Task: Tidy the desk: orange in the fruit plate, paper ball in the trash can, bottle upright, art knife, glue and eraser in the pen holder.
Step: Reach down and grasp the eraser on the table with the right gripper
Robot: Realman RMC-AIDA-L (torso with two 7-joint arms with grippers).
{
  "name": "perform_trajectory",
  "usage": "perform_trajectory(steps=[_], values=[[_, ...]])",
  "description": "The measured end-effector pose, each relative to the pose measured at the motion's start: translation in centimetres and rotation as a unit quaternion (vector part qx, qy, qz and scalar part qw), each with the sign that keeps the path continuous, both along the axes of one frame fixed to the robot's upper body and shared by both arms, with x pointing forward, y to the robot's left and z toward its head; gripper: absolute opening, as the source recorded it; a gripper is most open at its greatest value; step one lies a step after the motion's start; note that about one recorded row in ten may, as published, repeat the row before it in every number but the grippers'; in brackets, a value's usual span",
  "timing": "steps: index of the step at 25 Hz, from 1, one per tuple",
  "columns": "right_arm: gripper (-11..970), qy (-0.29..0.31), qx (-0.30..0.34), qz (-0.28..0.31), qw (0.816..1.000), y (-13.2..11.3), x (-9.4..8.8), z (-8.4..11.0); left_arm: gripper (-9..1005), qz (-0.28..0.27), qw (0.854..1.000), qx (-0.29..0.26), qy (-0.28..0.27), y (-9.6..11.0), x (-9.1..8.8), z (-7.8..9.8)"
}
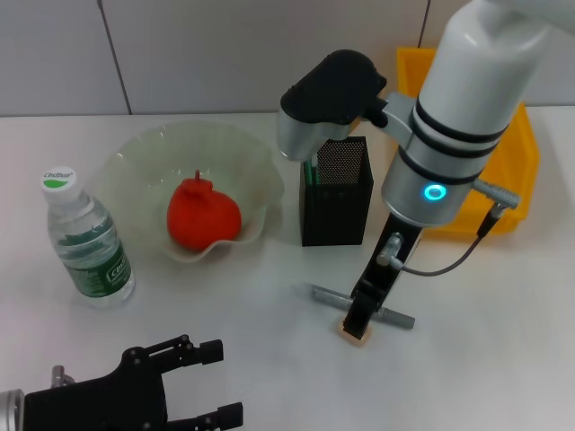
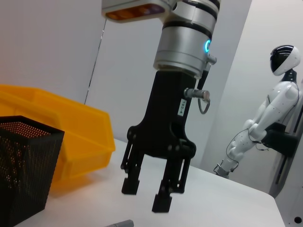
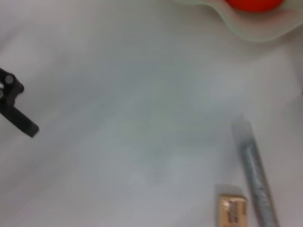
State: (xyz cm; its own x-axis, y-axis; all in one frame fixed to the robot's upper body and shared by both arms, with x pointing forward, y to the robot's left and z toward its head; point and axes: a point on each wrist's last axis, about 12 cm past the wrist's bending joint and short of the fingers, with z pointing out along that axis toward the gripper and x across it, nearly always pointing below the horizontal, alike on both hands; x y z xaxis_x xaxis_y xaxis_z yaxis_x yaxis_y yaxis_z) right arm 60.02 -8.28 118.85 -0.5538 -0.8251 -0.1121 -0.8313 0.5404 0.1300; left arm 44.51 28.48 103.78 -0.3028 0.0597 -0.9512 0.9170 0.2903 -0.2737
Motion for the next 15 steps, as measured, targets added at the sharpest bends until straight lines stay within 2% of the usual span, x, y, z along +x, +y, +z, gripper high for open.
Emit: perform_trajectory(steps=[5, 15], values=[[668, 0.01, 0.009, -0.018, 1.0, -0.2, 0.2, -1.5, 802, -0.001, 1.0, -0.001, -0.001, 0.0, 0.0, 0.0], [664, -0.001, 0.003, -0.017, 1.0, -0.5, 0.2, -3.6, 802, 0.0, 1.0, -0.001, 0.0, 0.0, -0.1, 0.0]])
